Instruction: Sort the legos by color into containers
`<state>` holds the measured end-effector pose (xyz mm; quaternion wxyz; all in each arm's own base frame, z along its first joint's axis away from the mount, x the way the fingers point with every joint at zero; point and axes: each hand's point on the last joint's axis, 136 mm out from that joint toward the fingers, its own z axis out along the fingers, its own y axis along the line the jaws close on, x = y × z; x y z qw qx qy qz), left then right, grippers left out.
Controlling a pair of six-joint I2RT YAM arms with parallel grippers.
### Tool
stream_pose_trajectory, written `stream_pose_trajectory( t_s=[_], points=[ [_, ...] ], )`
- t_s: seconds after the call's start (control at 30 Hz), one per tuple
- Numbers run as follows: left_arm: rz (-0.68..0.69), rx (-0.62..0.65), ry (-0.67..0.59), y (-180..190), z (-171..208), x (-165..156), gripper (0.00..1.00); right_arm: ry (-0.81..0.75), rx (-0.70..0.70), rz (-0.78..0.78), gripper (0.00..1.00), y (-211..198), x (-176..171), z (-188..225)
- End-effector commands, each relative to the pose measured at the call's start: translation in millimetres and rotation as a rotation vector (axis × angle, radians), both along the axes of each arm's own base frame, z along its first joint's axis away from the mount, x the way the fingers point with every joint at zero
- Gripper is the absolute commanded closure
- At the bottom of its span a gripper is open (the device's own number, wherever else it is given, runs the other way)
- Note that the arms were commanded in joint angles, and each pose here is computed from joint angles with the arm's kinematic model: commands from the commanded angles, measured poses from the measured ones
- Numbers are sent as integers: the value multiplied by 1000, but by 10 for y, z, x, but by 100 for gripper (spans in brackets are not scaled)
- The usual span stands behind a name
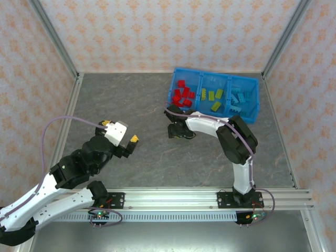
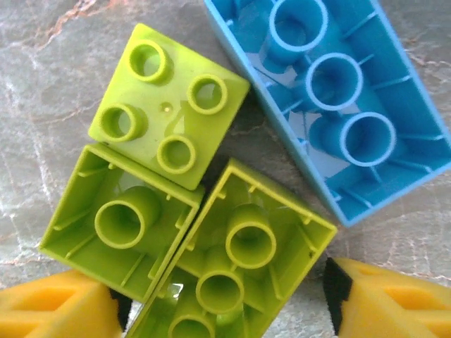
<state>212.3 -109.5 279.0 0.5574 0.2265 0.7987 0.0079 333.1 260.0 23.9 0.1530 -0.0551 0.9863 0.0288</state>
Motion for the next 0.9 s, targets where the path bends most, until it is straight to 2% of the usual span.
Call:
stream_pose_trajectory(
  t_s=[0.0,0.17,0.4,0.53,0.63,0.77,0.87],
  points=[
    [-5,38,10,29,-68,-13,0,-37,-44,-43,34,-144,3,45],
    [-4,39,13,33,-83,-15,0,-40,-19,-97,56,-281,-40,77],
    [-99,32,43,-110,-132,-85,0,-22,47,-111,74,-348,-222,166],
    [-253,44,95,-312,-228,-228,0,-34,135,-135,79,-365,-377,339],
    [-350,41,124,-432,-265,-337,0,-124,195,-166,81,-466,-424,655],
    [-378,46,135,-464,-285,-366,0,-305,224,-233,82,-745,-310,1214],
    [-391,51,145,-482,-305,-381,0,-418,198,-308,82,-1069,-69,1542]
  ],
)
